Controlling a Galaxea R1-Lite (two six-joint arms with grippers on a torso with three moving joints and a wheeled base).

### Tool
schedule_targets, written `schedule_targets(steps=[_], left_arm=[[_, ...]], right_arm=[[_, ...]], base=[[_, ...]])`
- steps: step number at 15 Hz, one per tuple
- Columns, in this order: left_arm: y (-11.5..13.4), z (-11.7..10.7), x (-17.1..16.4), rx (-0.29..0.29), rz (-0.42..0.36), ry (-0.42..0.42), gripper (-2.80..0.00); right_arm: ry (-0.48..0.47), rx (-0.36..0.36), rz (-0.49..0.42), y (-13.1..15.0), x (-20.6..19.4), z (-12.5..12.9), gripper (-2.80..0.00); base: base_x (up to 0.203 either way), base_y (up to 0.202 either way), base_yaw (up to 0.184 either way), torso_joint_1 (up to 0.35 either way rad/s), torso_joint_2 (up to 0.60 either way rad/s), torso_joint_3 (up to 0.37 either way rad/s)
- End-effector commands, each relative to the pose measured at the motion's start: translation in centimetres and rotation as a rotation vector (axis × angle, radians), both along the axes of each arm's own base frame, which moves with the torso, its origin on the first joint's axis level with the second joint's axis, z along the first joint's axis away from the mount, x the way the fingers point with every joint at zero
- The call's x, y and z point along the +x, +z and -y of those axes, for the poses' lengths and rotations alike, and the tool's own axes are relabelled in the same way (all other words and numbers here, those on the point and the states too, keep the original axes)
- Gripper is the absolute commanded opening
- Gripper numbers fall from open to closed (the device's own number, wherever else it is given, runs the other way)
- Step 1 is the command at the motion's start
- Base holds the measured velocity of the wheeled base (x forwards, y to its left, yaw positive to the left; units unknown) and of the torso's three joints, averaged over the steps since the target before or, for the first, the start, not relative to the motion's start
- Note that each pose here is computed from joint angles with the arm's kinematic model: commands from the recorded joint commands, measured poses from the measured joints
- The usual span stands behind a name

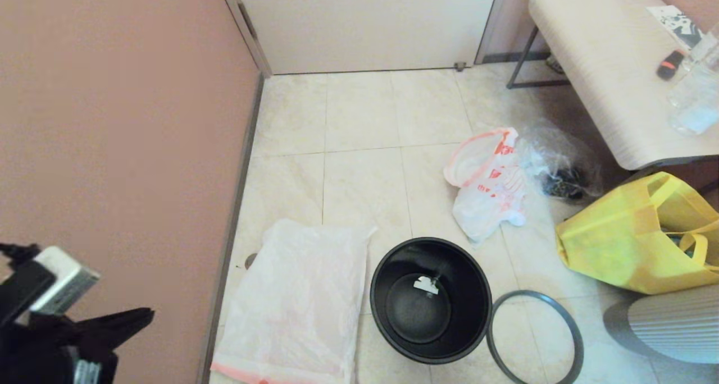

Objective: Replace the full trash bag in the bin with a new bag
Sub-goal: Pick up a new trash bag

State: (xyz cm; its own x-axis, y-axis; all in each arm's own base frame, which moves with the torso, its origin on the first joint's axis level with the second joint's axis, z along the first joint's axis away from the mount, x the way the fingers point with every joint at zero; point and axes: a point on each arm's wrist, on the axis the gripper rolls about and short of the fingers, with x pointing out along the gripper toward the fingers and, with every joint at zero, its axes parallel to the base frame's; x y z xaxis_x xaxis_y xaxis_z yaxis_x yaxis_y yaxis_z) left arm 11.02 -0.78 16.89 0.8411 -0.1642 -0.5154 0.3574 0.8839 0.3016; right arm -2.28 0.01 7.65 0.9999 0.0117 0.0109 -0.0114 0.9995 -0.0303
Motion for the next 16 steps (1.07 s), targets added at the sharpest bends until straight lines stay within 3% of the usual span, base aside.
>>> schedule_targets(steps=[1, 6, 8, 12, 16], left_arm=[[-2.8, 0.9, 4.6, 0.032, -0.239, -0.033, -2.8], [-9.2, 2.8, 11.6, 0.081, -0.573, -0.068, -2.8], [-12.7, 3.7, 14.3, 0.092, -0.666, -0.069, -2.8], [-18.7, 6.0, 17.9, 0.149, -0.7, -0.09, -2.8], [-22.1, 10.5, 21.9, 0.165, -0.641, -0.117, -2.8]], right_arm=[[0.001, 0.0, -0.005, -0.1, 0.0, 0.0, -2.8], [0.001, 0.0, -0.005, -0.1, 0.0, 0.0, -2.8], [0.001, 0.0, -0.005, -0.1, 0.0, 0.0, -2.8], [0.001, 0.0, -0.004, -0.1, 0.0, 0.0, -2.8], [0.002, 0.0, -0.005, -0.1, 0.0, 0.0, -2.8]], base=[[0.0, 0.0, 0.0, 0.0, 0.0, 0.0], [0.0, 0.0, 0.0, 0.0, 0.0, 0.0], [0.0, 0.0, 0.0, 0.0, 0.0, 0.0], [0.0, 0.0, 0.0, 0.0, 0.0, 0.0], [0.0, 0.0, 0.0, 0.0, 0.0, 0.0]])
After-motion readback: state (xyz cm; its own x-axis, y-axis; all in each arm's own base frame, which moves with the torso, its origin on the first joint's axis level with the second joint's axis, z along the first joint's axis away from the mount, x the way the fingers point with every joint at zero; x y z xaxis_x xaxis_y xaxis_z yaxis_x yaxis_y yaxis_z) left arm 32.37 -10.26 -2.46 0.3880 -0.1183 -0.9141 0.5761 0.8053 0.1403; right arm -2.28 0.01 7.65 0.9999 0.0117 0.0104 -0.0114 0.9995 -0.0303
